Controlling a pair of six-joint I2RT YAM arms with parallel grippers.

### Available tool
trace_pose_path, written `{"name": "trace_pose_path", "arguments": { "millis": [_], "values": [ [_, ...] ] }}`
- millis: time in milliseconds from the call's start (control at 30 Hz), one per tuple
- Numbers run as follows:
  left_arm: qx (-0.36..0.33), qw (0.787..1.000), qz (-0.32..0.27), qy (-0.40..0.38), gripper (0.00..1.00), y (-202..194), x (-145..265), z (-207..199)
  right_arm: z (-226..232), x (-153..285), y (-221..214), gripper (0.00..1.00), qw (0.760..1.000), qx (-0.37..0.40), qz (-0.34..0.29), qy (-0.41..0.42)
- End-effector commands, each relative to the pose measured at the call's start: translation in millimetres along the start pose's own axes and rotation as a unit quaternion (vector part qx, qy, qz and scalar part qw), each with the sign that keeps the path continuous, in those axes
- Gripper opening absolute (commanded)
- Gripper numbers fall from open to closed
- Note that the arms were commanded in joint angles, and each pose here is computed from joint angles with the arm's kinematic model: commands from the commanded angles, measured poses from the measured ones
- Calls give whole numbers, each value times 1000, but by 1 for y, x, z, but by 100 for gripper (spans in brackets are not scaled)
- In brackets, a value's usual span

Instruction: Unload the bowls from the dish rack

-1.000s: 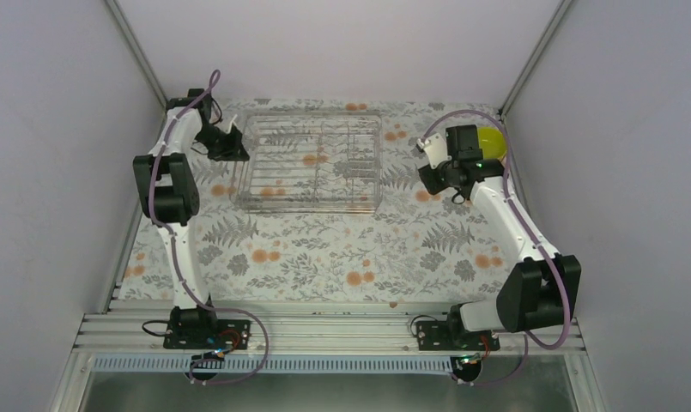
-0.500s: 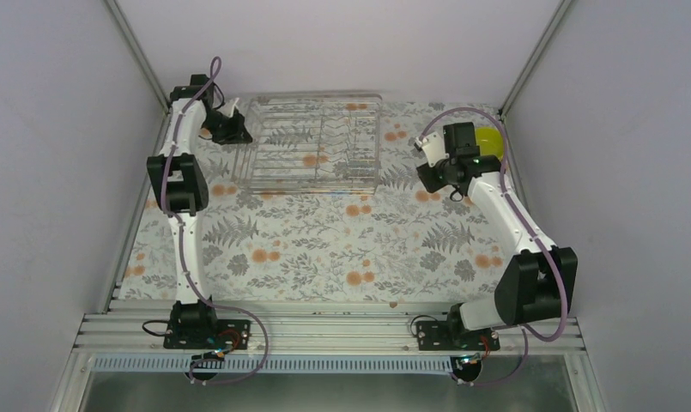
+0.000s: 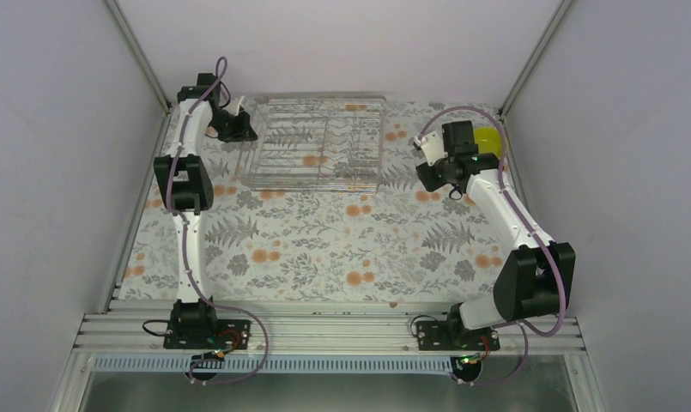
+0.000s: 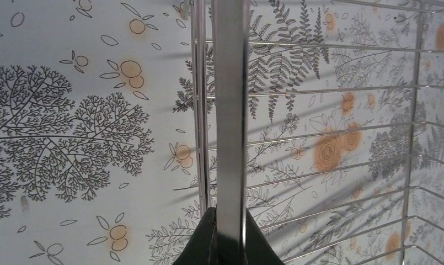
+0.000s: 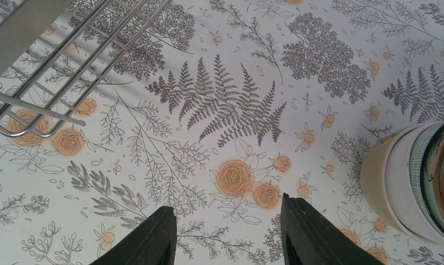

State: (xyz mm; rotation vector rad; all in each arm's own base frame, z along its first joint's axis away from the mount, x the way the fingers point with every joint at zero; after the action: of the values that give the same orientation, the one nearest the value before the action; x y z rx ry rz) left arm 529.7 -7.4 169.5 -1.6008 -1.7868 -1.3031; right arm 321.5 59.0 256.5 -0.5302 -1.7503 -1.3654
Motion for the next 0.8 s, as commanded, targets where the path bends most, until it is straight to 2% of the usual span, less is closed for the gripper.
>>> {"name": "trace_pose_path", "arguments": {
  "millis": [0, 100, 300, 567, 600, 700, 767],
  "values": [
    [-91, 993, -67, 23, 2, 23, -2, 0, -3, 5, 8, 46, 1000, -4, -14, 2],
    [-106, 988, -76, 79, 2, 28, 17, -2, -2, 6, 9, 46, 1000, -3, -17, 4],
    [-104, 984, -81, 120, 2, 30, 26, 0, -1, 5, 7, 46, 1000, -3, -17, 10],
    [-104, 984, -95, 113, 3, 32, 41, -12, 0, 11, 6, 48, 1000, 1, -22, 13],
    [-105, 984, -98, 102, 9, 31, 43, -15, 0, 11, 6, 48, 1000, 0, -22, 14],
    [-119, 986, -107, 53, 36, 31, 50, -29, 1, 11, 4, 50, 1000, 1, -22, 16],
    [-126, 985, -112, 28, 57, 30, 56, -38, 1, 11, 3, 51, 1000, 1, -21, 16]
  ]
}}
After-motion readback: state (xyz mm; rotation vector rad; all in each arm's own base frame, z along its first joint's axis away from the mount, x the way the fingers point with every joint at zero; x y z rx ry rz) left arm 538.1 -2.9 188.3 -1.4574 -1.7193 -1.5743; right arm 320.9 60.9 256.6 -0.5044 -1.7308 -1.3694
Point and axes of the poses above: each gripper's point midway between its finger pads, its own x axis back along the fingers, its own z axis along the line the jaws close on, y = z × x, the point moved 10 cm from there along x, back along the fingers, and after that the axes turned 10 degrees about -x, right-handed, at the moved point
